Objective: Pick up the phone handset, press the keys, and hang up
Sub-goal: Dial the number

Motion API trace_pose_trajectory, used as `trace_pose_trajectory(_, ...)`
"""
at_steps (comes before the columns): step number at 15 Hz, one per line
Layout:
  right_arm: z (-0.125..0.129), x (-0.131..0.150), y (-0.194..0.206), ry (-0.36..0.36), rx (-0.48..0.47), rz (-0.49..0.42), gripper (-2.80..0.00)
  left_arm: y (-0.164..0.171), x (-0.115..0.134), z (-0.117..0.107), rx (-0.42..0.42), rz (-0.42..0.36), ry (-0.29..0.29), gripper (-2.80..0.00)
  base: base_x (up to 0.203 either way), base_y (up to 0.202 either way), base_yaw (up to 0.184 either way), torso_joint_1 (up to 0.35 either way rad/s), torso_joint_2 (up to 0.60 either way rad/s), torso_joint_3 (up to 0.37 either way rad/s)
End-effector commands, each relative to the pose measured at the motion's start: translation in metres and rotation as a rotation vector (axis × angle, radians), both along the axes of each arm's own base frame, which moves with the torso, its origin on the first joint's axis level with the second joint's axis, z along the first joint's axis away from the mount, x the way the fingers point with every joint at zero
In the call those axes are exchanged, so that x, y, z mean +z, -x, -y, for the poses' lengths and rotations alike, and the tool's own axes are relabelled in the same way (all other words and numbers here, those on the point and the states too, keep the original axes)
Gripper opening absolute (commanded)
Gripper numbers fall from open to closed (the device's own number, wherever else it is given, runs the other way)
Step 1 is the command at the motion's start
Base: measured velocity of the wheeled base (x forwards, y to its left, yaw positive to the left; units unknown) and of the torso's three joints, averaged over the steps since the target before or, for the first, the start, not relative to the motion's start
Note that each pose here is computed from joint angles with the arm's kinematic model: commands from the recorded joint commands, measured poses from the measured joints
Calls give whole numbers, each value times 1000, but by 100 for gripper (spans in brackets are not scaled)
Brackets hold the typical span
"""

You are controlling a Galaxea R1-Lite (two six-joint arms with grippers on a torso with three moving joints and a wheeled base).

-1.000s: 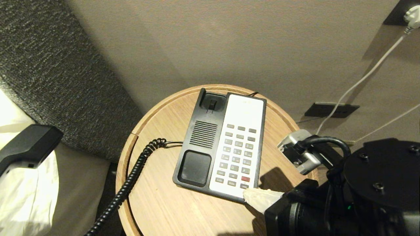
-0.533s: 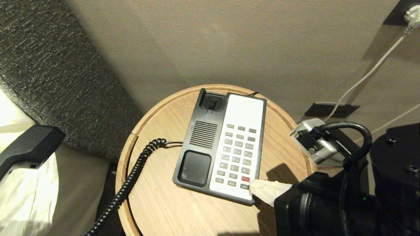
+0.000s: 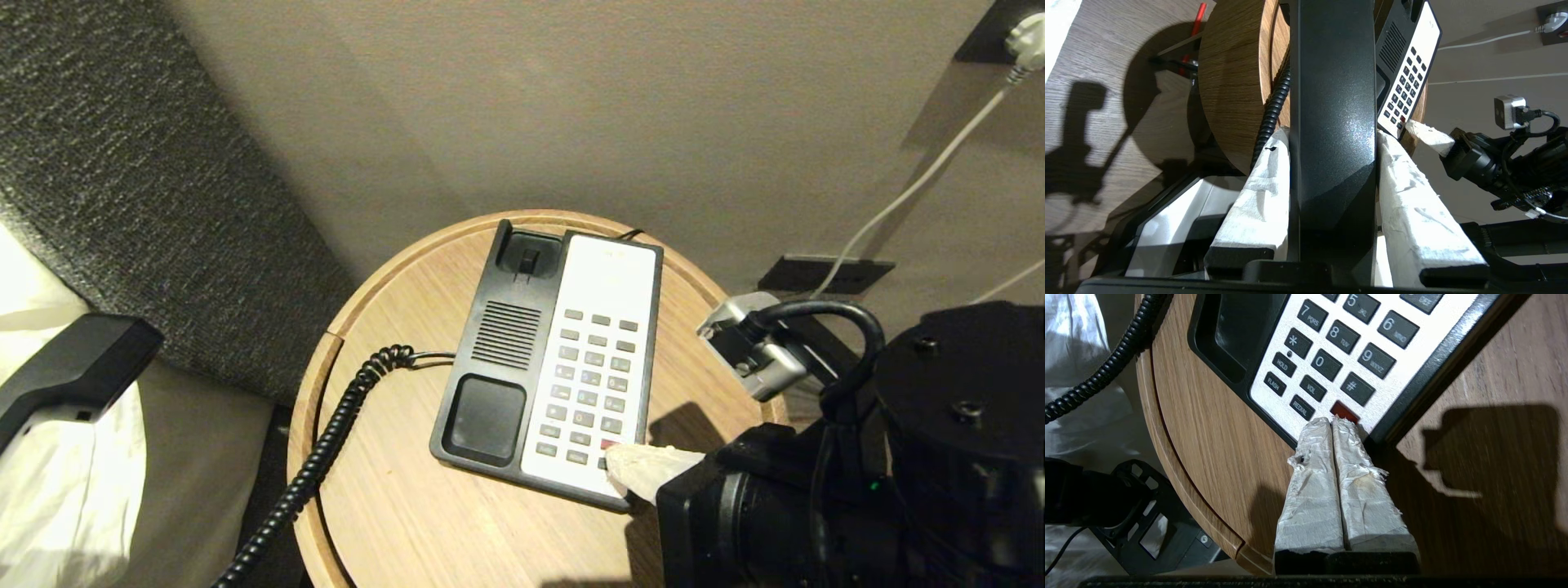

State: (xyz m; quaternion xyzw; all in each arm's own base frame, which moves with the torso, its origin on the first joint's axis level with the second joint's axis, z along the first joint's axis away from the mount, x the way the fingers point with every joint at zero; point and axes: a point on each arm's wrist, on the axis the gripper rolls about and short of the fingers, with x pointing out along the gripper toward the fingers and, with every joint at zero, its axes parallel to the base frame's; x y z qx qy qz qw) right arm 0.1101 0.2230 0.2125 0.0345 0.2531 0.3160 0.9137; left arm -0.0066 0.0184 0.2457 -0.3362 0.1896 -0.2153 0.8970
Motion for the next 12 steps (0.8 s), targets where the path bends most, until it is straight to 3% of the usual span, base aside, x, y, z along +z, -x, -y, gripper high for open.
trace_pose_trajectory(1,-7,-5,-3,16,-2,-8,-280,1,0,-1,2,-2,5,-280,0,0,0,0,0,0)
trace_pose_trajectory(12,-6,-9,-4,30,-5,-15,-280,2,-1,-3,1,1,11,-280,0,0,0,0,0,0)
